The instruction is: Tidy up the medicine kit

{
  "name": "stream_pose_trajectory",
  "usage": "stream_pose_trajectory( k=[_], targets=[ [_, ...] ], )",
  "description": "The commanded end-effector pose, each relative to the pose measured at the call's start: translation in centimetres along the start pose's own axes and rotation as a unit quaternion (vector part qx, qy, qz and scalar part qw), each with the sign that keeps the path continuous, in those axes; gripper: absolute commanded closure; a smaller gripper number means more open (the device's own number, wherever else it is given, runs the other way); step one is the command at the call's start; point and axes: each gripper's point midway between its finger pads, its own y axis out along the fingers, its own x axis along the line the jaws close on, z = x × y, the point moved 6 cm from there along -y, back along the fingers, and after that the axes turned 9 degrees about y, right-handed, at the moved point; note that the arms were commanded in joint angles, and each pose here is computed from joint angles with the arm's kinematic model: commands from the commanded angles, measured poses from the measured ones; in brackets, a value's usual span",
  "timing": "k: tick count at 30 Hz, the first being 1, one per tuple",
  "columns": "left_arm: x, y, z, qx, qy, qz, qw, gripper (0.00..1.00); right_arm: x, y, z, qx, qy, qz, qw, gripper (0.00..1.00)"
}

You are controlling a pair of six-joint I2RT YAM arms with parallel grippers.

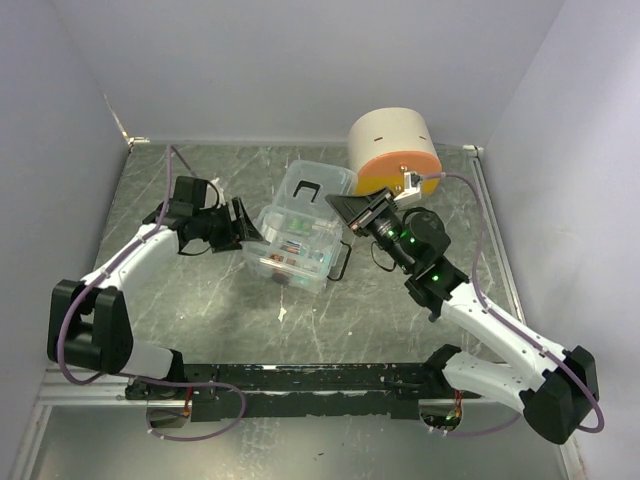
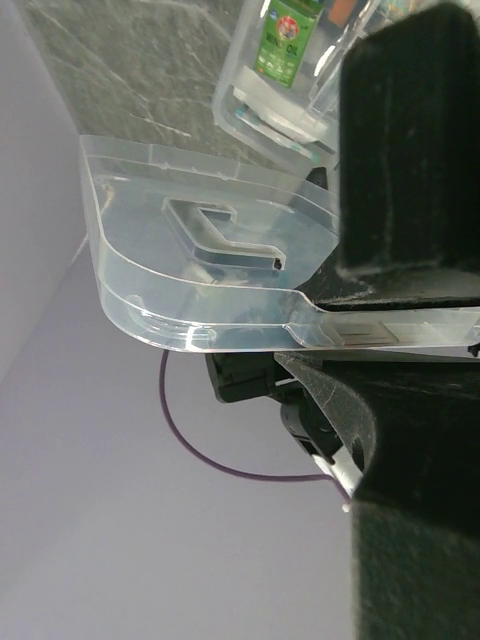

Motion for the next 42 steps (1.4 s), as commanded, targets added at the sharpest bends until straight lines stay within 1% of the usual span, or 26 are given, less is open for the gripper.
stream_pose_trajectory(
  k=[1, 4, 8, 10, 13, 16, 19, 22, 26, 30, 33, 37, 42],
  targets=[
    [0.4, -3.0, -2.3, -0.066, 0.017, -0.068, 0.995, 0.18, 0.9, 0.6, 0.4, 0.017, 0.033, -0.030, 0.999, 0.85],
    [1.3, -4.7, -3.2, -0.102, 0.008, -0.120, 0.988, 0.17, 0.5, 1.2, 0.8, 0.024, 0.055, -0.042, 0.997, 0.85],
    [2.9, -7.4, -4.0, -0.161, -0.014, -0.195, 0.967, 0.16, -0.3, 2.1, 2.0, 0.051, 0.085, -0.056, 0.993, 0.85],
    [3.1, -8.3, -4.2, -0.182, -0.011, -0.203, 0.962, 0.15, -0.5, 2.3, 2.6, 0.066, 0.102, -0.077, 0.990, 0.85],
    [3.4, -8.1, -4.2, -0.164, -0.004, -0.193, 0.967, 0.14, -1.3, 2.7, 3.4, 0.084, 0.125, -0.087, 0.985, 0.85],
    [4.1, -7.4, -4.1, -0.143, -0.013, -0.184, 0.972, 0.15, -2.6, 3.0, 3.9, 0.090, 0.133, -0.070, 0.985, 0.85],
    [4.4, -6.9, -4.1, -0.137, -0.019, -0.166, 0.976, 0.17, -3.7, 2.8, 4.1, 0.081, 0.129, -0.050, 0.987, 0.85],
    [3.9, -6.2, -4.0, -0.128, -0.013, -0.127, 0.983, 0.18, -4.7, 2.3, 4.0, 0.068, 0.120, -0.030, 0.990, 0.85],
    [2.4, -5.2, -4.0, -0.106, 0.002, -0.043, 0.993, 0.18, -5.9, 1.9, 3.9, 0.056, 0.116, -0.007, 0.992, 0.85],
    [0.8, -4.3, -4.1, -0.093, 0.006, 0.045, 0.995, 0.20, -7.3, 1.2, 4.2, 0.051, 0.126, 0.010, 0.991, 0.85],
    [0.7, -3.9, -4.0, -0.089, 0.002, 0.064, 0.994, 0.19, -8.2, 0.8, 4.1, 0.041, 0.128, 0.022, 0.991, 0.83],
    [0.9, -3.1, -3.5, -0.067, -0.005, 0.085, 0.994, 0.20, -8.9, 0.2, 4.0, 0.028, 0.129, 0.035, 0.991, 0.79],
    [1.6, -1.9, -2.6, -0.035, -0.025, 0.089, 0.995, 0.23, -10.2, -0.4, 4.1, 0.021, 0.125, 0.059, 0.990, 0.74]
  ],
)
